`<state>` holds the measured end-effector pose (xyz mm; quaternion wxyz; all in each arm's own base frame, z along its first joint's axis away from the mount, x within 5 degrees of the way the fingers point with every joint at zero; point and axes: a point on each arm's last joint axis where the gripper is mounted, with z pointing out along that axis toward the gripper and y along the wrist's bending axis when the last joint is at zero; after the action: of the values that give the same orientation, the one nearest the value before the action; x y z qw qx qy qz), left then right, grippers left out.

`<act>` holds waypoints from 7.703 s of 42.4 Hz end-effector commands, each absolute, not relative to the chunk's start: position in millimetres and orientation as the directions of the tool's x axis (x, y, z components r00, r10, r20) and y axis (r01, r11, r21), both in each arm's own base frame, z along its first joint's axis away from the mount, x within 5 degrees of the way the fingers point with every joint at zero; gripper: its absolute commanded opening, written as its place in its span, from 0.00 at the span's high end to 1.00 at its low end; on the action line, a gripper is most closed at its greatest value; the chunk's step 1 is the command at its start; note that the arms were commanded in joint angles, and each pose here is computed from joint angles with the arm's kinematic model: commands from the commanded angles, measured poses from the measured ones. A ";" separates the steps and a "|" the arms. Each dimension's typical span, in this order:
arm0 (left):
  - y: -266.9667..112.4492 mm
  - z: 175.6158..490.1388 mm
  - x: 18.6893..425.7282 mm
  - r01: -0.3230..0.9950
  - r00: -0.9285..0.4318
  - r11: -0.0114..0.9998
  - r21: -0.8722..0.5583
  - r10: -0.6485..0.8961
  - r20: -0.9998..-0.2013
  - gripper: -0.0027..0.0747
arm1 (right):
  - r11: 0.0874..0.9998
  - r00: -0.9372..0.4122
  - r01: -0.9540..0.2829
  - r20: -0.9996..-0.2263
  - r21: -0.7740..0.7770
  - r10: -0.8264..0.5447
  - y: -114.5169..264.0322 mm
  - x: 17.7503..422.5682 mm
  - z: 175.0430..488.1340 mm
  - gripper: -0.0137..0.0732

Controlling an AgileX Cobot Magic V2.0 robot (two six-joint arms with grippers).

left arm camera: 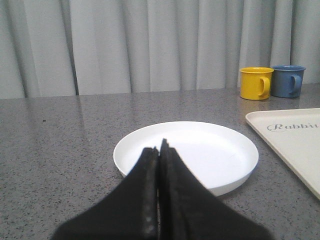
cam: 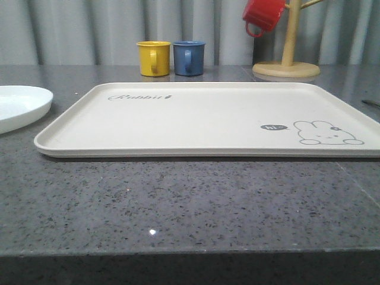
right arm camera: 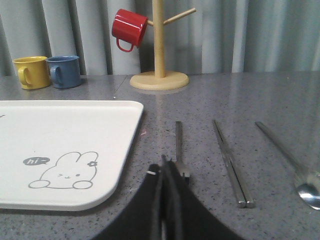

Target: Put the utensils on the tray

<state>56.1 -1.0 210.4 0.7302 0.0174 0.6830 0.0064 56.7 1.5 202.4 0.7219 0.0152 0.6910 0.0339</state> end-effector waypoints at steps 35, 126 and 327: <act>-0.6 218.8 53.2 0.013 0.203 1.000 0.011 0.008 -0.979 0.99 | 0.998 0.196 -0.025 -0.979 0.054 0.058 0.6 53.9 215.9 0.97; -3.3 341.1 132.0 0.063 -0.542 0.996 0.056 0.081 -0.836 0.37 | 0.998 -0.411 -0.024 -0.911 0.052 0.038 4.5 110.5 342.8 0.23; -106.5 374.0 97.3 0.733 -0.376 0.681 0.007 0.413 -0.830 0.36 | 1.000 -0.583 -0.011 -0.812 -0.019 -0.022 1.1 141.5 339.3 0.23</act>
<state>96.5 -103.8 360.4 0.3922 0.3639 0.8289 -0.1633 130.2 3.7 322.9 0.4469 -0.0025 0.8945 0.0132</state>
